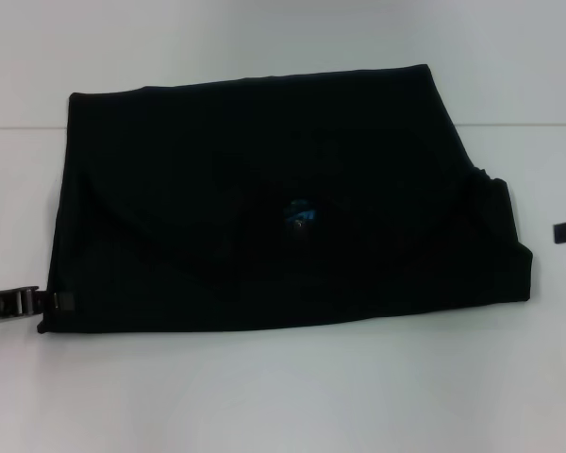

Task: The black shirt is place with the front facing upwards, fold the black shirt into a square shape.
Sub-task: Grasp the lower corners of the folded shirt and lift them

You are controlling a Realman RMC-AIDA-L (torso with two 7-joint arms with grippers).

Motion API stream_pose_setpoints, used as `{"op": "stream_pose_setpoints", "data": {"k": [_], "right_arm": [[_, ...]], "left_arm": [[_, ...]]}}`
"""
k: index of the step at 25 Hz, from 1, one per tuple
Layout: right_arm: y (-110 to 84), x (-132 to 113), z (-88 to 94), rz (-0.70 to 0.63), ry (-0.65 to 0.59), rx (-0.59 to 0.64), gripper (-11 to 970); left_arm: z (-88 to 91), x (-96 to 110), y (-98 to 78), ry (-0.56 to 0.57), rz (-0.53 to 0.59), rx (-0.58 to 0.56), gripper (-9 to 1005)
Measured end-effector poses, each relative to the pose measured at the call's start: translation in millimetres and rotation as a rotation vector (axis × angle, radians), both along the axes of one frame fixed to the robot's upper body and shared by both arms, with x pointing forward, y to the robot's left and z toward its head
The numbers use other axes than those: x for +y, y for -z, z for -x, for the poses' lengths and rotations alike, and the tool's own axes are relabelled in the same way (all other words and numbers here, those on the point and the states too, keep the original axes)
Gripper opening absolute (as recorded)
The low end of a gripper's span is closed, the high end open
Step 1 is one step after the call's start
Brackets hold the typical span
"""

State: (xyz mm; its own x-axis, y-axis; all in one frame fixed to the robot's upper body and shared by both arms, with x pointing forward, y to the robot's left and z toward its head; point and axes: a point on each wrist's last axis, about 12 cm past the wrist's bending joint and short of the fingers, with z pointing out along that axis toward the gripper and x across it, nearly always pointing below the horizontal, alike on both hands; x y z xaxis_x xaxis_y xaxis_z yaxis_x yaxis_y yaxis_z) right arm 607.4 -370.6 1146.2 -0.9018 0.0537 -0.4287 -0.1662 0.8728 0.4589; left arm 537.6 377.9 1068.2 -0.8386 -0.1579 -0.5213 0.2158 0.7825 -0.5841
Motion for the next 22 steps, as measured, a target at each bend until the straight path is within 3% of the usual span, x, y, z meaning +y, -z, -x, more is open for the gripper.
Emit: {"op": "stream_pose_setpoints", "data": {"k": [6, 17, 22], "right_arm": [[-2.8, 16.0, -12.9, 0.074, -0.028, 0.027, 895], [22.8, 65.5, -23.9, 0.09, -0.118, 0.065, 894], [27.8, 70.3, -24.6, 0.101, -0.118, 0.066, 895]], "left_arm": [[-2.0, 0.2, -3.2, 0.009, 0.004, -0.009, 29], [-2.4, -1.3, -5.2, 0.027, 0.012, -0.014, 27], [-2.7, -1.8, -5.2, 0.029, 0.013, -0.013, 26]]}}
